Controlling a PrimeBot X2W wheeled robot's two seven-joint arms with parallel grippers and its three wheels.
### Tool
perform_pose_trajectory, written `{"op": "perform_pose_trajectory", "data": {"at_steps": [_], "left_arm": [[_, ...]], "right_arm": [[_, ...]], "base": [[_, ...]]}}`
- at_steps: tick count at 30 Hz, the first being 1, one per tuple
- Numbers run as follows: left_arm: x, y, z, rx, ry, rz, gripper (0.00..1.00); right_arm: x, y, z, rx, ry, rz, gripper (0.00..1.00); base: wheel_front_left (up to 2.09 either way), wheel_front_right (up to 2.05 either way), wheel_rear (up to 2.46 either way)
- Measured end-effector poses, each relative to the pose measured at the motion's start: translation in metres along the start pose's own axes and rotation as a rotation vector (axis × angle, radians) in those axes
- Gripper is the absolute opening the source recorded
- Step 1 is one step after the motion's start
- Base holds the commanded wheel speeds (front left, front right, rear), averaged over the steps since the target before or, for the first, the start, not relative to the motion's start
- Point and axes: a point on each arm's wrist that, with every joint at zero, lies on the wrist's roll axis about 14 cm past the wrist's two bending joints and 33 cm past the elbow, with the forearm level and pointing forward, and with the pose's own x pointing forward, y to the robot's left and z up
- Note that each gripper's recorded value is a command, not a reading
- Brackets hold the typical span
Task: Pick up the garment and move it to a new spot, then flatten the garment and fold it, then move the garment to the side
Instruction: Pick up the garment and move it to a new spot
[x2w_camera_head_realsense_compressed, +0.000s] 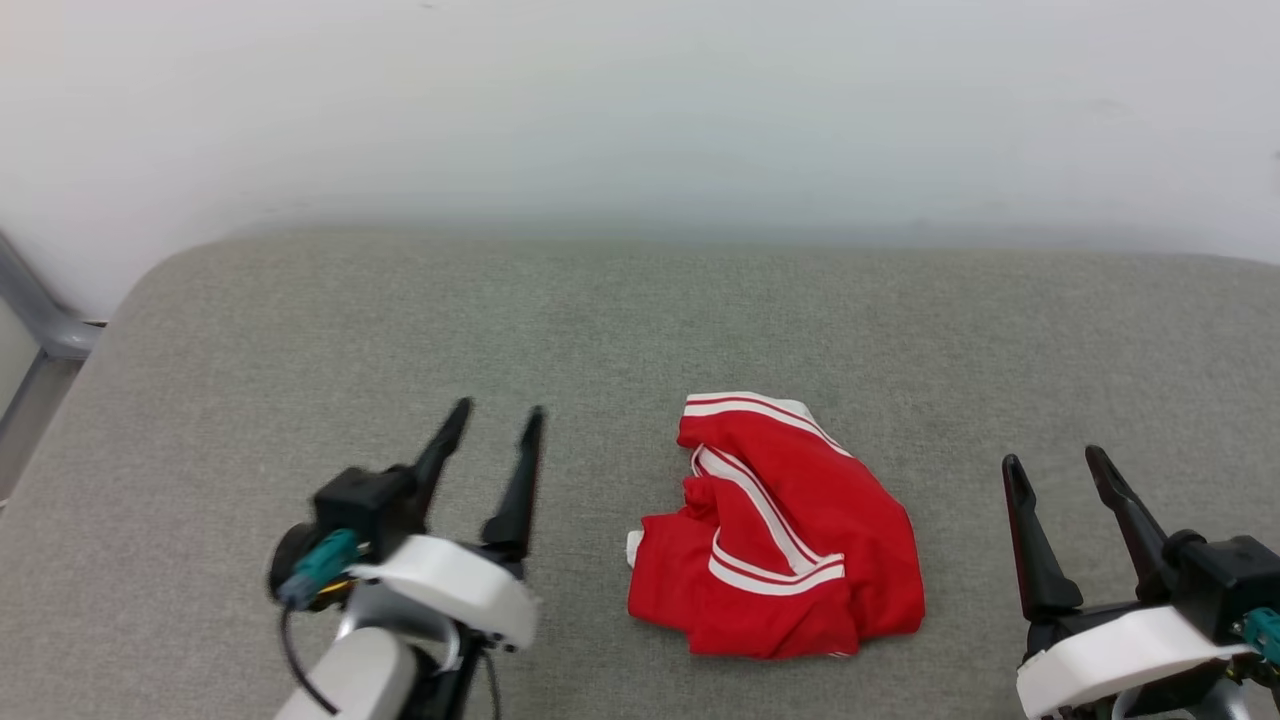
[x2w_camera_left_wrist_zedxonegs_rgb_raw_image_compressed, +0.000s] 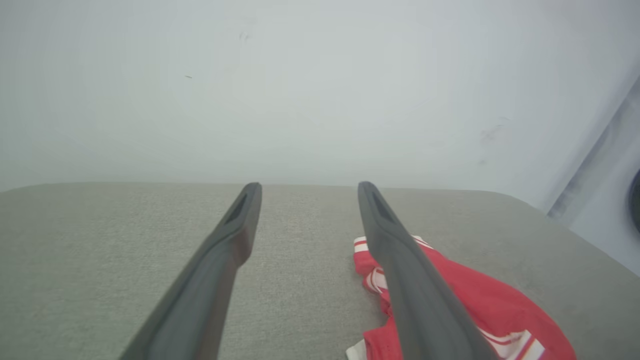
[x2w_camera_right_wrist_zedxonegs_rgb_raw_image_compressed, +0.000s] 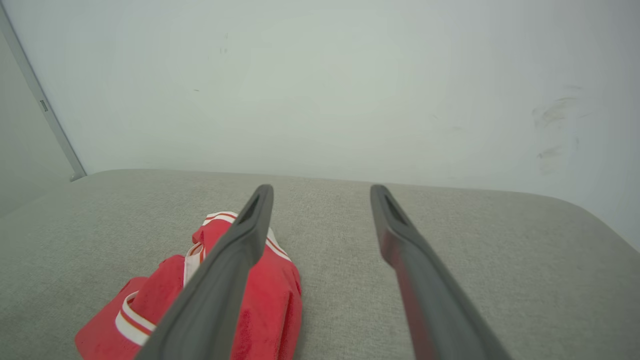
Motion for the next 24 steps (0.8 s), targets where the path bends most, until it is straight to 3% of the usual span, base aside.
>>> {"op": "perform_pose_trajectory", "data": {"at_steps": [8,24], "left_arm": [[-0.037,0.063,0.023,0.067,-0.055,0.189,1.0],[-0.058,0.062,0.019,0.096,-0.038,0.194,1.0]], "right_arm": [[-0.008,0.002,0.0,0.001,0.013,0.003,1.0],[-0.026,-0.018,0.001,0.003,0.02,-0.058,1.0]], "base": [[0.0,0.0,0.0],[0.0,0.0,0.0]]}}
